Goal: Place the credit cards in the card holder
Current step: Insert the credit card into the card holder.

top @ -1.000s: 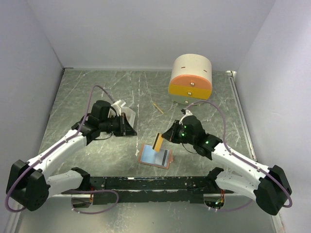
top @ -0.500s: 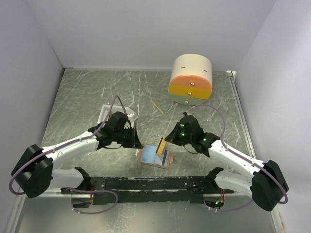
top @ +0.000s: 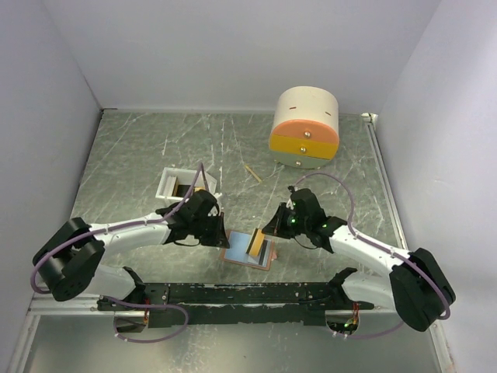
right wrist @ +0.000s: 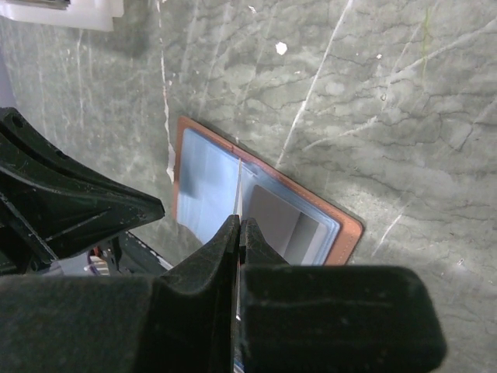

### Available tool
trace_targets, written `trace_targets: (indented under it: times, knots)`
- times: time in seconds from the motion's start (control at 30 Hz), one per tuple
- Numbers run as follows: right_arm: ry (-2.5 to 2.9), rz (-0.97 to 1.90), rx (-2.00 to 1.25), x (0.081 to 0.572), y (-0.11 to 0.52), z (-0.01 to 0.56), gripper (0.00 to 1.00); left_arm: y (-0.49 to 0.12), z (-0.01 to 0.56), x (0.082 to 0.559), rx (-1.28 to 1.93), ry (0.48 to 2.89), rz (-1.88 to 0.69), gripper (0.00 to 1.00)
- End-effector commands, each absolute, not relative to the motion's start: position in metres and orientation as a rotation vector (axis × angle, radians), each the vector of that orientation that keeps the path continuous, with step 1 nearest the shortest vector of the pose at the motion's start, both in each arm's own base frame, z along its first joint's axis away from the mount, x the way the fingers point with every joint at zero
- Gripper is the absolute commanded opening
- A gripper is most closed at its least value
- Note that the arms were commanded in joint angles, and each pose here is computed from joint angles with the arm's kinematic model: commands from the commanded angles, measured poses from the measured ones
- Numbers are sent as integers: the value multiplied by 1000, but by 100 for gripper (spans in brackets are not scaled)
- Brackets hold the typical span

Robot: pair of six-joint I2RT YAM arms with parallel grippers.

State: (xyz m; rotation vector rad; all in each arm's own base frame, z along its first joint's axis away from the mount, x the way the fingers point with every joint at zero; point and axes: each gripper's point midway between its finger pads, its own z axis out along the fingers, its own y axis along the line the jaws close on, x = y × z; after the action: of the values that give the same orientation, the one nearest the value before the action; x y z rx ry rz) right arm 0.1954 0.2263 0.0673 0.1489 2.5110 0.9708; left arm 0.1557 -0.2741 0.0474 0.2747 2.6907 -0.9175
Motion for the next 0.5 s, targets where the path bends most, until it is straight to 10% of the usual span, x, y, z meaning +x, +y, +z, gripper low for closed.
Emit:
trace_targets:
  times: [0.0, 0.47]
  knots:
    - [2497, 960, 92, 199, 225, 64, 0, -277, 38, 157, 276, 2677, -881, 7]
    - [2550, 696, 49, 203, 194, 62, 0, -272, 17, 150, 276, 2731, -774, 7]
